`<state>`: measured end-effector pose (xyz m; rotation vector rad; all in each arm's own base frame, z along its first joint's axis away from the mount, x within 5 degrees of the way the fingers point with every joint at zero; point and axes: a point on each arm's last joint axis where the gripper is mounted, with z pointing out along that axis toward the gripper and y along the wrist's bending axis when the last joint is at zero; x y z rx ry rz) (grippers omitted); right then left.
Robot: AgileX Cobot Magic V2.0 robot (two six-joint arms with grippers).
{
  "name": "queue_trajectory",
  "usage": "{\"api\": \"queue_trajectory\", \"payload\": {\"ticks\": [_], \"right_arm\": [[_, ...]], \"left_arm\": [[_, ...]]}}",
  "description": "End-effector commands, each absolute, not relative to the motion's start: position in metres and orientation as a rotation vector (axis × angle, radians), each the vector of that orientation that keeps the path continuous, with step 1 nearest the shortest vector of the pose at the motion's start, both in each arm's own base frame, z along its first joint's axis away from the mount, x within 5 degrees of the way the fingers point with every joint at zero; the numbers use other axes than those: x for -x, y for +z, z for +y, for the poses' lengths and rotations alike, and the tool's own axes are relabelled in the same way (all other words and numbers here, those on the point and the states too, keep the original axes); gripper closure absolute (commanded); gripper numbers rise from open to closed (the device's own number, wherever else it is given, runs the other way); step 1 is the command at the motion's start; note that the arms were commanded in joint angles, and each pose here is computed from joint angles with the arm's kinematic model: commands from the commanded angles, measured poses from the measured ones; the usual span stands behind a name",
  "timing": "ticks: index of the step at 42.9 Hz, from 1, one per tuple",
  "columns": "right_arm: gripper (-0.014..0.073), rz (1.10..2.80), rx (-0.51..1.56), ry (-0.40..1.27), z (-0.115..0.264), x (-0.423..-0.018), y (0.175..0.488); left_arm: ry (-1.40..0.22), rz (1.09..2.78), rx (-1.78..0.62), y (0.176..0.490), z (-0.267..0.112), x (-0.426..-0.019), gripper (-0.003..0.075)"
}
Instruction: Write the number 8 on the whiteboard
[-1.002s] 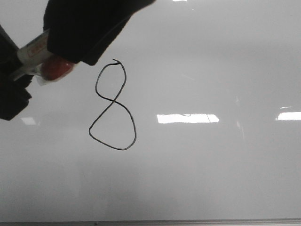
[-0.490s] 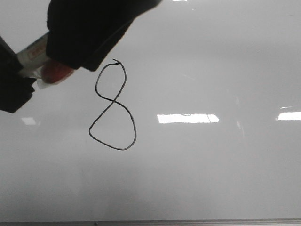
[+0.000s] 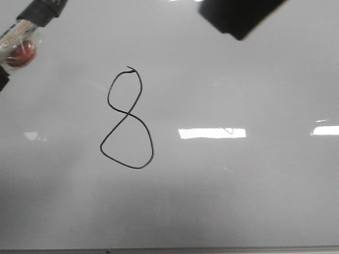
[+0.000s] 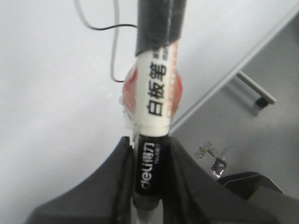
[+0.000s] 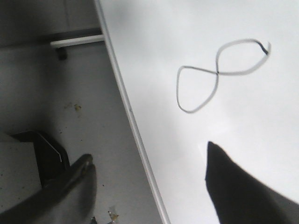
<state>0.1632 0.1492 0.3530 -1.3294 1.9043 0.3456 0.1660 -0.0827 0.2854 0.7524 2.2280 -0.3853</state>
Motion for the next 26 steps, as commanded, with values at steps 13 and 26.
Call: {"api": "queue_trajectory", "payload": {"ticks": [13,26], "right_arm": [[0.0303,1.978,0.535,0.317,0.052,-0.107,0.308],[0.0666,1.924,0.476,0.288,0.04,-0.083,0.284]], "left_arm": [[-0.235,2.135,-0.013,0.263,-0.021,-0.189,0.0741],[-0.087,1.991,0.117,0.245,-0.006,-0.188,0.0741]]}}
